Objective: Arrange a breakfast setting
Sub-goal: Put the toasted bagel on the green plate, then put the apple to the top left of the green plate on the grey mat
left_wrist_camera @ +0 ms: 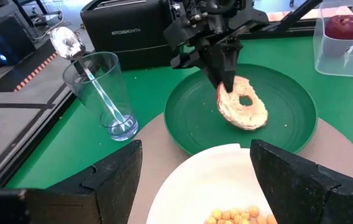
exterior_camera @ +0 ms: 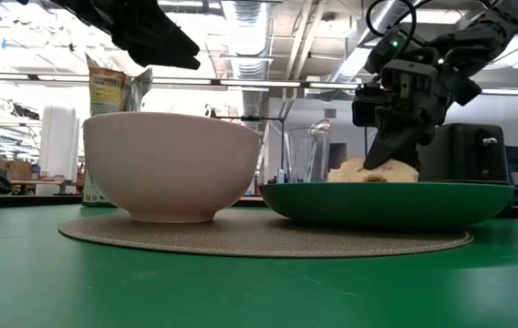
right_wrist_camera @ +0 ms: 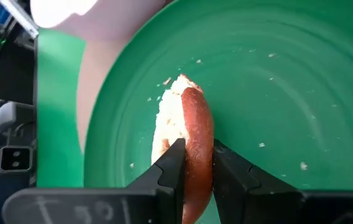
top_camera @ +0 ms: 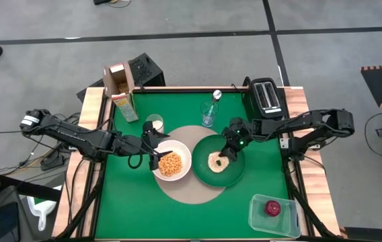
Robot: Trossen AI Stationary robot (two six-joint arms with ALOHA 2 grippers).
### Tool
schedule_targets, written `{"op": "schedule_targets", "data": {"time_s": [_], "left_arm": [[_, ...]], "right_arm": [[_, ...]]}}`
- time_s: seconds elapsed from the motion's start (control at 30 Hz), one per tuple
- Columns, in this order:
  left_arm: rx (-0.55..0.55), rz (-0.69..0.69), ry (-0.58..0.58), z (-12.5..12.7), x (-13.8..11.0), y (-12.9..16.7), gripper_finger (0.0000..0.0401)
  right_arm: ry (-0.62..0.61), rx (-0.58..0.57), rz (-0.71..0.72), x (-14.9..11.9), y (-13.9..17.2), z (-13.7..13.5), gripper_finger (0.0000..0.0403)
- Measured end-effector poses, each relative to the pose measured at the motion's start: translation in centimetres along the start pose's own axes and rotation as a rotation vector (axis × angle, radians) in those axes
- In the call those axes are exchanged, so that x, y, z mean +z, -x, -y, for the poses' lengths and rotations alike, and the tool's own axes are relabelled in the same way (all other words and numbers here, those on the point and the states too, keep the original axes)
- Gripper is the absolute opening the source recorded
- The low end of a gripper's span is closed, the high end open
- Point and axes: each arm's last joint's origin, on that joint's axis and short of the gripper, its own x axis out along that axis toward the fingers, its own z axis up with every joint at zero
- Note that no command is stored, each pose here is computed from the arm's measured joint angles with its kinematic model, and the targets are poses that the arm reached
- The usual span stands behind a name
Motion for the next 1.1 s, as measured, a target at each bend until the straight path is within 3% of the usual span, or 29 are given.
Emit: {"op": "schedule_targets", "data": {"time_s": [0.27,0.83,1.1], "left_arm": [[0.0,0.004,0.002,0.0,0.0,0.0,0.0286],[0.0,0.006,0.003,0.0,0.1,0.0,0.0286],[-0.043,0.004,0.003,0.1,0.1,0.0,0.0286]], "right_arm": [[0.001,-0.017,0.006,0.0,0.0,0.0,0.0093],[0.003,-0.065,0.028,0.0,0.0,0.2,0.0166],[0.089,-0.056,0.044,1.1,1.3,-1.3,0.0181]]}}
